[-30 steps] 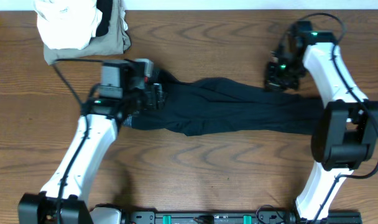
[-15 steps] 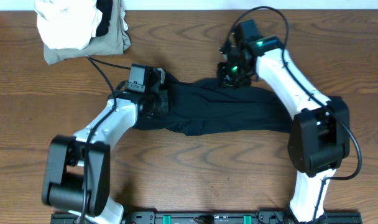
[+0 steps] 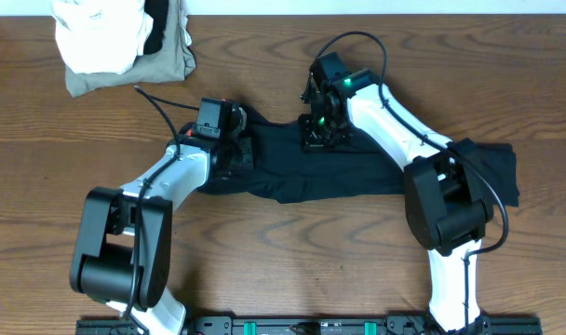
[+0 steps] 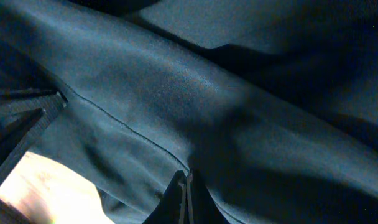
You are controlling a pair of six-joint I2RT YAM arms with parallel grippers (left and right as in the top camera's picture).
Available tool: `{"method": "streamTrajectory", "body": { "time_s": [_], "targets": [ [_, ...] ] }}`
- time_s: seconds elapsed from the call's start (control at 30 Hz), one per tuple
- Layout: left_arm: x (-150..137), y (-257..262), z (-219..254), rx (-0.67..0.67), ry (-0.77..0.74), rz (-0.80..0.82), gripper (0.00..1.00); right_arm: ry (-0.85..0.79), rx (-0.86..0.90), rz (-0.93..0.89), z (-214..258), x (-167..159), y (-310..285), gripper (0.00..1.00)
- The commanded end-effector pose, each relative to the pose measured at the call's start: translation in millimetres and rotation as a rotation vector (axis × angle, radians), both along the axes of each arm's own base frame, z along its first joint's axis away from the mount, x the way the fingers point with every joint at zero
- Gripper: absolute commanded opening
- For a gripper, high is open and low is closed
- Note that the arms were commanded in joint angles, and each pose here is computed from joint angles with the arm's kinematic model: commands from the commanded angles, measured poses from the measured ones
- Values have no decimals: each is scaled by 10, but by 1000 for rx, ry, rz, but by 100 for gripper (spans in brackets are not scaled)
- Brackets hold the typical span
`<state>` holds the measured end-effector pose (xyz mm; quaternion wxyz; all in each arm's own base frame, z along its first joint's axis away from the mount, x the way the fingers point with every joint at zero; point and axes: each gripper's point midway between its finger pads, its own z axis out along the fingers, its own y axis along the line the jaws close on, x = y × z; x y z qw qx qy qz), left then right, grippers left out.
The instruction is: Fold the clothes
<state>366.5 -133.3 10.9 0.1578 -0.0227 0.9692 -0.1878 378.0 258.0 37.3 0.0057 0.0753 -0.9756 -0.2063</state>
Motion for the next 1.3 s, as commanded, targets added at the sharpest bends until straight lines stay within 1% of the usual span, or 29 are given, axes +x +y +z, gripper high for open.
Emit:
{"method": "streamTrajectory", "body": {
  "time_s": [0.0, 0.23, 0.33, 0.37, 0.4, 0.43, 0.5, 0.53, 0.57, 0.6, 0.73, 0.83, 0.9, 1.07, 1.2, 1.27],
  "targets": [
    [-18, 21, -94, 9, 25, 16, 6, 5, 3, 4, -41, -15, 91, 1],
    [-17, 20, -95, 9, 24, 16, 6, -27, -68, -30, -133, 74, -13, 1],
    [-17, 20, -95, 9, 24, 16, 6, -36, -71, -31, -174, 107, -8, 2],
    [-17, 20, -95, 9, 24, 16, 6, -51, -84, -30, -196, 139, -27, 7],
    [-17, 20, -95, 9, 24, 16, 6, -81, -105, -15, -213, 190, -63, 18],
    [-18, 21, -95, 9, 24, 16, 6, -117, -124, 14, -219, 239, -91, 33],
    [-18, 21, -95, 9, 24, 16, 6, -173, -161, 88, -228, 299, -149, 57],
    [-17, 20, -95, 9, 24, 16, 6, -195, -181, 120, -230, 322, -183, 65],
    [-17, 20, -95, 9, 24, 16, 6, -213, -198, 154, -230, 339, -213, 70],
    [-16, 20, -94, 9, 24, 16, 6, -228, -214, 184, -234, 353, -244, 72],
    [-1, 17, -88, 7, 17, 16, 6, -264, -246, 261, -240, 412, -351, 72],
    [9, 14, -83, 6, 12, 16, 6, -269, -244, 277, -244, 425, -375, 63],
    [11, 14, -83, 6, 12, 16, 6, -280, -243, 299, -249, 438, -370, 60],
    [8, 15, -84, 6, 13, 16, 6, -289, -231, 301, -254, 458, -343, 45],
    [8, 15, -84, 6, 13, 16, 6, -287, -221, 306, -259, 444, -310, 43],
    [8, 15, -84, 6, 13, 16, 6, -286, -221, 309, -266, 436, -297, 38]
  ]
}}
